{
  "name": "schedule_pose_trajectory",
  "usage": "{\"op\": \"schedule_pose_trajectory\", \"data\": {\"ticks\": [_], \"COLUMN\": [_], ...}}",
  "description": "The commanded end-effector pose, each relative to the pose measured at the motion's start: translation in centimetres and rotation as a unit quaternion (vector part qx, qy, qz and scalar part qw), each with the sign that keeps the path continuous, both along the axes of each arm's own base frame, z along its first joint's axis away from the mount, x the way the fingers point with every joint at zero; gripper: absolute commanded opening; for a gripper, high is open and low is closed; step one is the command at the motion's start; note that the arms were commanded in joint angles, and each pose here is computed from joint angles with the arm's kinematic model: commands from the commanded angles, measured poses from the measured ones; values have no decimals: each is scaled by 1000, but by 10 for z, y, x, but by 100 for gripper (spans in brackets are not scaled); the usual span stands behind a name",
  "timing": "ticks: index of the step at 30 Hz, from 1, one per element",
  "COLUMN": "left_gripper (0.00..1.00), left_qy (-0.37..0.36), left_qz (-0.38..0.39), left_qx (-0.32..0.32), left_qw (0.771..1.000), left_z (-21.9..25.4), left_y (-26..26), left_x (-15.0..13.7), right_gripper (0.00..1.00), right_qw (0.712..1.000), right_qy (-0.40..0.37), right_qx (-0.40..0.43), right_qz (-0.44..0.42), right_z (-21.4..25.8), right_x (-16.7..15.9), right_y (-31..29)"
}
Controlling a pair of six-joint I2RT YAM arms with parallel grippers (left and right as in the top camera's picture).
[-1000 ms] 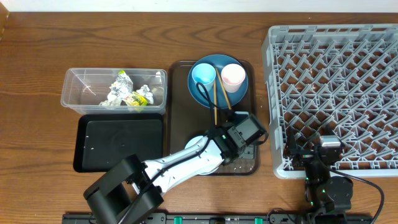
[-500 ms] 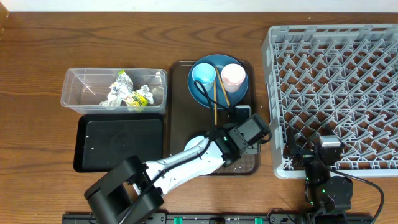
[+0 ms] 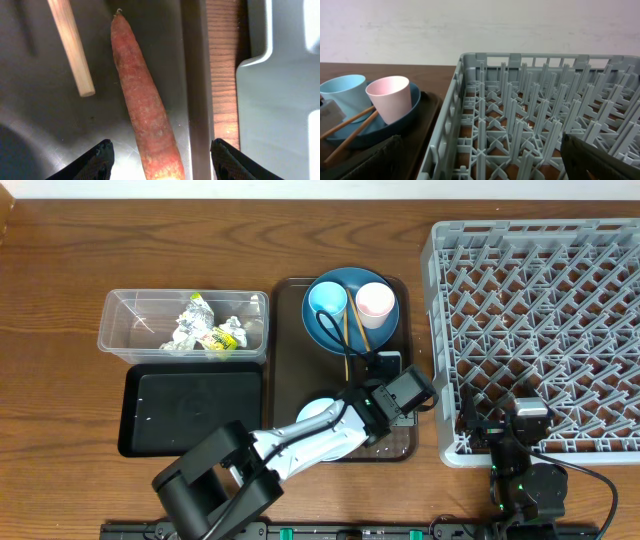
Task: Sort waste into correct bins and load items into the dishwasher rack
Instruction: 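Lower the left gripper onto the carrot and close on it, then lift the carrot with the left gripper and carry it to the black tray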
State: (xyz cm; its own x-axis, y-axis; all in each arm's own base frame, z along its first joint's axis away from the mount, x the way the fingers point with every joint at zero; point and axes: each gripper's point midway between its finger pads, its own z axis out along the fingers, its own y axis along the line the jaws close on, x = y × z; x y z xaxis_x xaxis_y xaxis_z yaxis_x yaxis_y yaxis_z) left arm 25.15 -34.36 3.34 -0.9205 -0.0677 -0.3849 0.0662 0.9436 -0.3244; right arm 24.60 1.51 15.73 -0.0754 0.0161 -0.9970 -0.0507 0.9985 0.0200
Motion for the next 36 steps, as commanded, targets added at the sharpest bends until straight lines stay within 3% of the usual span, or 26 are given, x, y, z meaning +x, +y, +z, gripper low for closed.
{"op": "schedule_pose_trajectory", "data": {"ticks": [1, 12, 18, 30, 36], "left_gripper": [64, 62, 53, 47, 37], "left_qy": [-6, 16, 28, 26, 26], "left_qz": [9, 8, 8, 8, 8], "left_qx": [13, 48, 66, 64, 63], "left_qw": [1000, 999, 997, 998, 998], "left_z": [-9, -32, -36, -35, -34], "left_y": [0, 10, 19, 18, 18], "left_x": [5, -1, -7, -6, -6], "right_gripper": [99, 99, 99, 99, 99], "right_qw": [1000, 1000, 1000, 1000, 1000], "right_qy": [2, 2, 2, 2, 2], "right_qx": [7, 7, 7, 7, 7], "right_qz": [-1, 0, -1, 0, -1], "right_z": [-1, -1, -1, -1, -1], "right_x": [0, 0, 0, 0, 0], "right_y": [0, 0, 0, 0, 0]}}
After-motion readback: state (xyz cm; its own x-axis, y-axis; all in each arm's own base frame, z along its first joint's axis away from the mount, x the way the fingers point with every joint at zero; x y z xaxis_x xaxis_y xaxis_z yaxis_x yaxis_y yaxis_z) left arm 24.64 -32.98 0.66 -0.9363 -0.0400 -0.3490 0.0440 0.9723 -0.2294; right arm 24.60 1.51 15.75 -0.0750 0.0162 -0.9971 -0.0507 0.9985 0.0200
